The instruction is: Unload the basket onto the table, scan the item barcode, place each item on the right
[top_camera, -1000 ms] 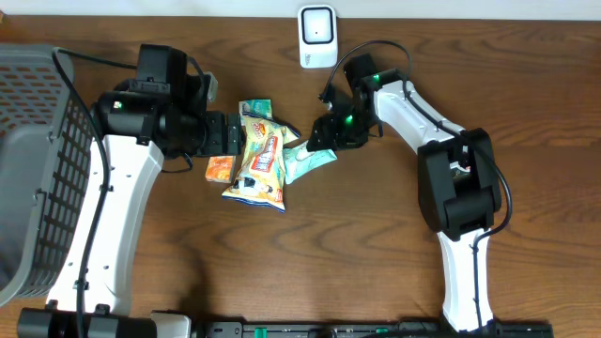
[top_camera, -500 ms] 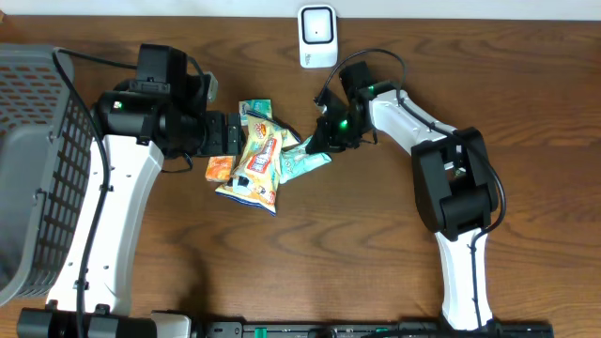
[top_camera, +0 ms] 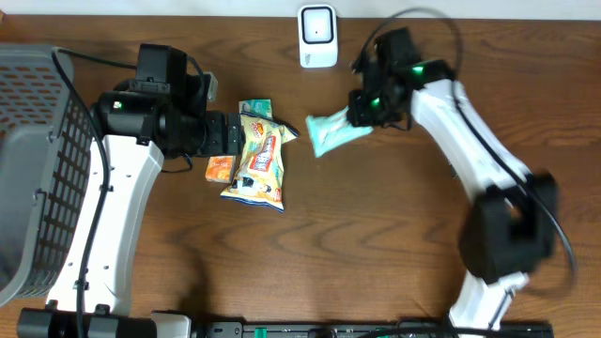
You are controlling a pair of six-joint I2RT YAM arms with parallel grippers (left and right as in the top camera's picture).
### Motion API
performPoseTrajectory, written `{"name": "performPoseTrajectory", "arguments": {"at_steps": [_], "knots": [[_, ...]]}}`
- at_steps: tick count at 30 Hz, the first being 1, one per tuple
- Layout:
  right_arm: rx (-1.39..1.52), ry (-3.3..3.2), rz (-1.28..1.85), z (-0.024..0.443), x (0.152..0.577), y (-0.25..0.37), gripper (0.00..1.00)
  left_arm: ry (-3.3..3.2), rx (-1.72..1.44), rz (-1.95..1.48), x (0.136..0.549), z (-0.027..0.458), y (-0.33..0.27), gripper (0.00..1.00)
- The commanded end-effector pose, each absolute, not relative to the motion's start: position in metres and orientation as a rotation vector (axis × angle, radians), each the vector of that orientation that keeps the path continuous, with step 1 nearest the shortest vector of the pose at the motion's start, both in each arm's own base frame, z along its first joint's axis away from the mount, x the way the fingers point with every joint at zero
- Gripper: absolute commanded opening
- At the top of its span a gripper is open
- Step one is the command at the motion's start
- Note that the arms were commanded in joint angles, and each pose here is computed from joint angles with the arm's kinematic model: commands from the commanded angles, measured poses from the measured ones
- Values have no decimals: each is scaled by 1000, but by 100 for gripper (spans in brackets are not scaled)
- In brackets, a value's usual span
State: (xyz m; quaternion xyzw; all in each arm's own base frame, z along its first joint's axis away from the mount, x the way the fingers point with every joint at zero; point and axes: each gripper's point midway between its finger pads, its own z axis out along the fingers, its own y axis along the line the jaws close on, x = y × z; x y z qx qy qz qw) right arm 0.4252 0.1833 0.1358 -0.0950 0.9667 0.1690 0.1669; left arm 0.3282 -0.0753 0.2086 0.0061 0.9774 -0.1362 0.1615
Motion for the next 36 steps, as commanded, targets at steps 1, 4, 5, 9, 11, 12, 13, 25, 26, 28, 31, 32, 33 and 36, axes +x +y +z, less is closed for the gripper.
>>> {"name": "performPoseTrajectory", "arguments": {"at_steps": [1,4,5,9,11,12,13,25,26,28,31,32,33,36], "knots": [[-277,2648,-121,162,429,142,1,2798,34,-395,328,205,-75,94],[-225,2518,-749,174,419,102,1,2798,34,-395,328,205,-75,94],[-198,2447,-903,180,417,95,1,2798,34,-395,328,205,-75,94],[-249,2340,-1101,171,417,107,1,2798,34,-395,328,205,-75,94],[-336,2351,-1176,152,414,114,1,2798,34,-395,328,205,-75,94],[-380,2339,-1238,144,413,115,1,2798,34,-395,328,205,-75,94],[-400,2326,-1274,140,413,115,1,2798,34,-395,328,205,-75,94],[-734,2569,-1044,50,366,191,67,2798,34,-395,328,205,-75,94],[-765,2620,-972,42,361,199,69,2798,34,-395,328,205,-75,94],[-835,2716,-814,29,352,214,69,2798,34,-395,328,205,-75,94],[-887,2856,-521,19,340,239,66,2798,34,-395,328,205,-75,94],[-892,2882,-444,19,338,245,63,2798,34,-395,328,205,-75,94],[-882,2912,-358,21,338,251,62,2798,34,-395,328,205,-75,94],[-844,2972,-2,41,343,272,59,2798,34,-395,328,205,-75,94]]}}
